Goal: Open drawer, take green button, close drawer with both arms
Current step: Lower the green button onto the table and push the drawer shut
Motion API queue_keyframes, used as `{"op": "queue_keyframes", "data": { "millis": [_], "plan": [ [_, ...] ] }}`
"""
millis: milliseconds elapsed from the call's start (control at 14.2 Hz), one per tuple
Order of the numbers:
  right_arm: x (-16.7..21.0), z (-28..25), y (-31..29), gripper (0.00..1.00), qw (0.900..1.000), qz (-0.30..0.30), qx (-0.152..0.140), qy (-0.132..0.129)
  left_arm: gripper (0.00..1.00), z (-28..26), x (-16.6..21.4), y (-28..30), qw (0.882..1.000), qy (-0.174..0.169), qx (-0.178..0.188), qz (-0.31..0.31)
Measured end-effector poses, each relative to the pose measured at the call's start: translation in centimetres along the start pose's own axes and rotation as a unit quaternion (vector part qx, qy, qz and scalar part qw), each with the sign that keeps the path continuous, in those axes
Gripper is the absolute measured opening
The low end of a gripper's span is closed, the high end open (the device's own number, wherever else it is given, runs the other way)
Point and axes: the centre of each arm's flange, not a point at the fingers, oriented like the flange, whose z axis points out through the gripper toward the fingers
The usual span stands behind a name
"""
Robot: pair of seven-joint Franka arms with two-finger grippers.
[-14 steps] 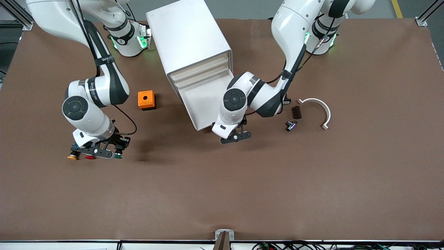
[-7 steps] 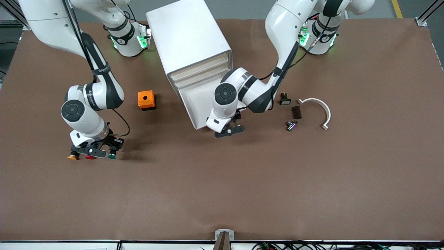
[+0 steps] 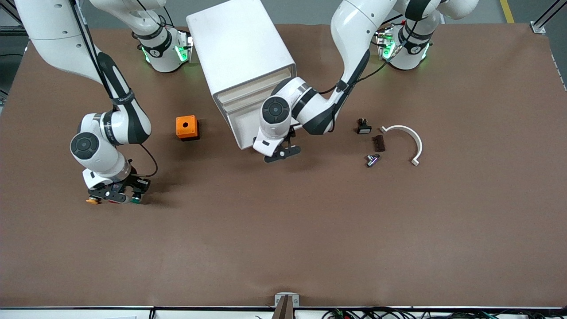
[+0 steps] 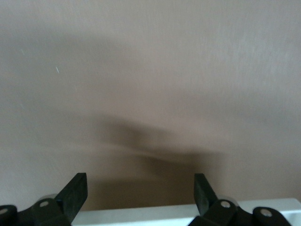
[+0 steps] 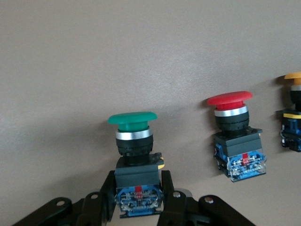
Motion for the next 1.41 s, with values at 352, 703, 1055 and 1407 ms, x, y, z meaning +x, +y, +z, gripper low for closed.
{"op": "queue_keyframes", "data": {
  "millis": [352,703,1055,1407],
  "plan": [
    [-0.3,0.9,0.3,0.41,1.0,0.002,-0.001,-0.007,1.0,1.4,-2.2,0.2,0.998,-0.053,-0.01,-0.025],
    [-0.9,1.2,-0.2,0.41,1.0,-0.003,0.003,-0.005,1.0,2.6,-3.4,0.3,0.992,-0.108,-0.024,-0.059],
    [-1.4,1.5,-0.3,0.41,1.0,-0.004,0.006,-0.002,1.0,3.6,-5.1,0.8,0.984,-0.154,-0.037,-0.083],
    [-0.4,0.7,-0.4,0.85,1.0,-0.003,0.003,-0.004,1.0,4.0,-5.4,0.9,0.98,-0.171,-0.042,-0.096]
  ]
}}
